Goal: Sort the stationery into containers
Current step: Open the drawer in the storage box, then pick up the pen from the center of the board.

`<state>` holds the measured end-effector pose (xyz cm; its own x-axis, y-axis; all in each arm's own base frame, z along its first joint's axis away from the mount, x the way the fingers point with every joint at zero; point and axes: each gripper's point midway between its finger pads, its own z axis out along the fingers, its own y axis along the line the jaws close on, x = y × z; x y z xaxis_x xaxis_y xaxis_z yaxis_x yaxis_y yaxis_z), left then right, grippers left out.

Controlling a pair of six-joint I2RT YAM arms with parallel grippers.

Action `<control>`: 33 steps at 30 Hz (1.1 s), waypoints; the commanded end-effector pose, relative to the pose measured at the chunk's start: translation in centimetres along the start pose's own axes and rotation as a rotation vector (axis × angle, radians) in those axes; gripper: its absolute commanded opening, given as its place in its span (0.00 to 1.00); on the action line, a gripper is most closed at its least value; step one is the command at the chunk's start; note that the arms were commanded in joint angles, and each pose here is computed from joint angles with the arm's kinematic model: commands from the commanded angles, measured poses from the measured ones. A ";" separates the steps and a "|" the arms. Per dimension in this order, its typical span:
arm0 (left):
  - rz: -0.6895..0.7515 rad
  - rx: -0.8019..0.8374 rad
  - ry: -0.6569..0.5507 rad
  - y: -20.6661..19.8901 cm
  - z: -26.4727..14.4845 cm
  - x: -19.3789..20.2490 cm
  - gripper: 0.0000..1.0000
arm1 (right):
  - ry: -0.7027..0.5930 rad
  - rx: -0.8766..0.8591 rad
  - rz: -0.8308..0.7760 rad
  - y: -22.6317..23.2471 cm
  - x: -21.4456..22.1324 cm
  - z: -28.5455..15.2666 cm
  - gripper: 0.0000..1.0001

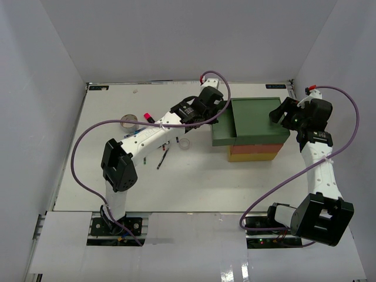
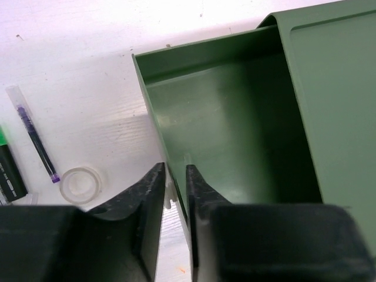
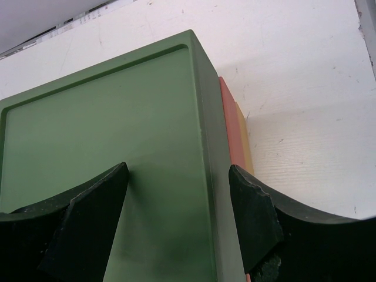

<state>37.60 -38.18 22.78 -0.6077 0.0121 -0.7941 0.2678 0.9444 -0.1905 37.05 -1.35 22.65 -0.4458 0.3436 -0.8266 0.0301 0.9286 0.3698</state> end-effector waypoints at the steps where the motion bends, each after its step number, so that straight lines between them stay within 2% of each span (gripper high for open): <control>1: -0.036 0.040 -0.066 0.1 -3.7 -2.9 0.34 | 0.037 0.045 -0.017 -0.9 1.2 -0.5 0.75; 9: -0.058 0.085 -0.096 -0.7 -5.0 -4.5 0.76 | 0.013 0.043 -0.044 -0.4 -0.2 -1.4 0.80; 13: -0.069 0.108 -0.133 -0.9 -6.4 -6.1 0.92 | -0.016 0.032 -0.073 0.4 -1.8 -2.4 0.82; 17: -0.061 0.091 -0.169 0.5 -8.1 -7.0 0.93 | -0.101 0.025 -0.131 1.9 -4.5 -4.7 0.85; 20: -0.076 0.050 -0.176 3.1 -8.4 -7.1 0.95 | -0.136 0.012 -0.164 2.8 -5.9 -6.0 0.92; 21: -0.078 0.045 -0.171 4.2 -9.1 -6.7 0.96 | -0.155 -0.009 -0.185 3.5 -6.6 -6.7 0.98; 26: -0.039 -0.027 -0.190 10.8 -10.8 -4.9 0.96 | -0.245 -0.055 -0.268 5.8 -8.8 -10.1 0.91; 29: -0.025 -0.029 -0.119 14.8 -11.3 -0.9 0.97 | -0.272 -0.111 -0.313 7.7 -8.8 -11.5 0.90; 33: -0.011 -0.041 -0.020 17.9 -11.7 5.0 0.98 | -0.326 -0.180 -0.375 9.9 -8.0 -13.3 0.90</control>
<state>32.74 -17.59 24.31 -0.5527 -0.0663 -0.8307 0.1531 0.9718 -0.1794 30.19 1.81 37.49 -0.1512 0.0917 -0.9842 -0.1789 0.9767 0.1185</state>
